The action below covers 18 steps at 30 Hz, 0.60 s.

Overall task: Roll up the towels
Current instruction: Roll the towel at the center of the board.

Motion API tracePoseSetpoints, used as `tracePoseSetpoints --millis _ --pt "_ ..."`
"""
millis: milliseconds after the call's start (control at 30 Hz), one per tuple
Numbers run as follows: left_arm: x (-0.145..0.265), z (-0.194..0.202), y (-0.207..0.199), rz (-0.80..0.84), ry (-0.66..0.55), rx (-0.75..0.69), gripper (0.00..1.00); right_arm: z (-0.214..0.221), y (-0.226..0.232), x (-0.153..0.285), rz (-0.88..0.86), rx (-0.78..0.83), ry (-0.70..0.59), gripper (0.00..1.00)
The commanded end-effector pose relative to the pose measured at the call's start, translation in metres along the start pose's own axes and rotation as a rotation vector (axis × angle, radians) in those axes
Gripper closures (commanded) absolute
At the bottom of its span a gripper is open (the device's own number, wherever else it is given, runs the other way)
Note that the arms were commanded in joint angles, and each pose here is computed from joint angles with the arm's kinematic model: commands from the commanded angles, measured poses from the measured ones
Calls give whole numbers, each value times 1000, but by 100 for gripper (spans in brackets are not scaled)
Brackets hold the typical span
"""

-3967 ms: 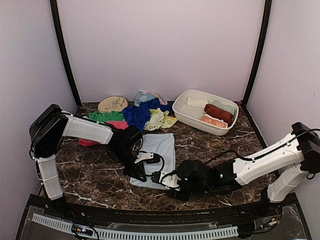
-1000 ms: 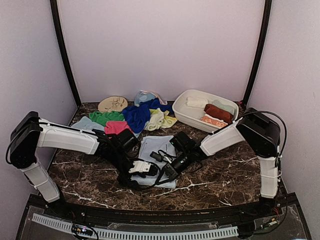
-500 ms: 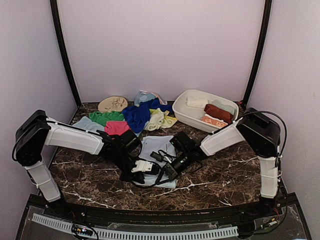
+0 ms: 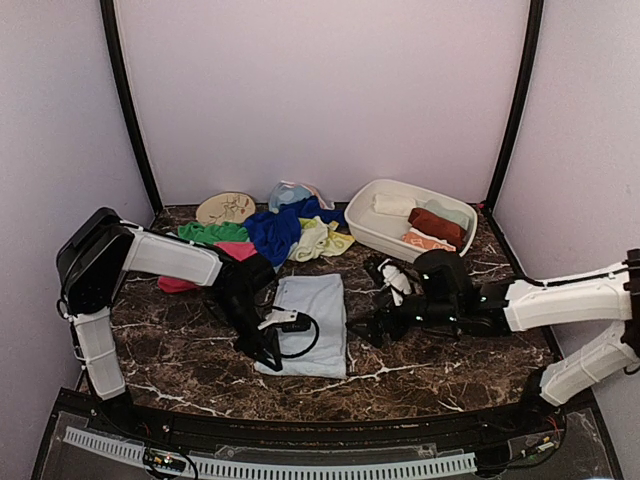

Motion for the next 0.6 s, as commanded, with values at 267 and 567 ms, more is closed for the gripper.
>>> tracePoseSetpoints --millis 267,567 --pt "-1 10 4 206 67 256 100 -20 -8 75 363 349 -322 0" --pt "-6 9 28 248 104 413 100 10 86 22 151 976 -136 20"
Point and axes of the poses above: each gripper's point midway between its finger pads, its own x axis back along the fingers, its own y axis along the line the jaws close on, z = x × y, the point moved 4 cm from there along x, back along the fingers, and after that the axes turned 14 degrees about x, right-handed, at the moved point
